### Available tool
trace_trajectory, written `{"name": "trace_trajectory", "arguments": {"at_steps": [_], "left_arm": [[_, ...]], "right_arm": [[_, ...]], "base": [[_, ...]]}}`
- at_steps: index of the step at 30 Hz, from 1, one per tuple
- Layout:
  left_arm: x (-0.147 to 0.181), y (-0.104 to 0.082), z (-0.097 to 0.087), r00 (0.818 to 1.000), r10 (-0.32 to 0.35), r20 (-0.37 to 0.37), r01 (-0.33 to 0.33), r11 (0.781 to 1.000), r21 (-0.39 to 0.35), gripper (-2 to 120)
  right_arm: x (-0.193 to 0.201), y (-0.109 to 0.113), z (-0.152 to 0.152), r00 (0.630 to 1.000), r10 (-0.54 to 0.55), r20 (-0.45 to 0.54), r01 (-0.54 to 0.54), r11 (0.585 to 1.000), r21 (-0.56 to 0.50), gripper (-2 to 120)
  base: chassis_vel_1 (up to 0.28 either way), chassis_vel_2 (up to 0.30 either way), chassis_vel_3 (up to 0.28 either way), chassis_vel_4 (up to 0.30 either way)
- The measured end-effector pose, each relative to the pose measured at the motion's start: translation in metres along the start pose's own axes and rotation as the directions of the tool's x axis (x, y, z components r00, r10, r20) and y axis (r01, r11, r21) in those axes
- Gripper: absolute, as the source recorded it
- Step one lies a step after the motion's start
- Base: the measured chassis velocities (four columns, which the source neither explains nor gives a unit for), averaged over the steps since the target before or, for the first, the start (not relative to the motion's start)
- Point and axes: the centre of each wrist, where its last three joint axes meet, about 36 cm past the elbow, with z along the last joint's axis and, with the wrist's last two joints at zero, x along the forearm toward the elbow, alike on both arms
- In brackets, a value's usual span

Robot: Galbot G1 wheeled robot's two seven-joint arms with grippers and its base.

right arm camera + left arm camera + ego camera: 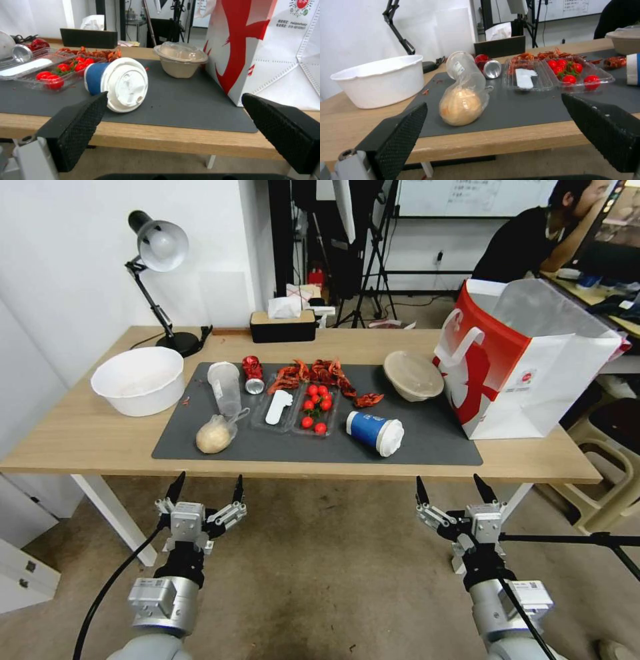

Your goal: Pick up the trash from the table and place it into the takeout bag.

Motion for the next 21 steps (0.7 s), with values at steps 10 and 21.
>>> {"name": "trace_trajectory", "arguments": {"at_steps": [10,21], "left_arm": [[0.0000,0.0000,0.0000,1.000,0.000,0.000,0.000,1.000,0.000,100],[0.0000,0.0000,0.0000,1.000,0.000,0.000,0.000,1.000,0.000,100]], "right_arm": [[0.0000,0.0000,0.0000,1.000,0.000,0.000,0.000,1.000,0.000,100],[0.0000,0.0000,0.0000,1.000,0.000,0.000,0.000,1.000,0.000,100]], "base": [[0.000,0.000,0.000,0.000],[0.000,0.000,0.000,0.000]]}}
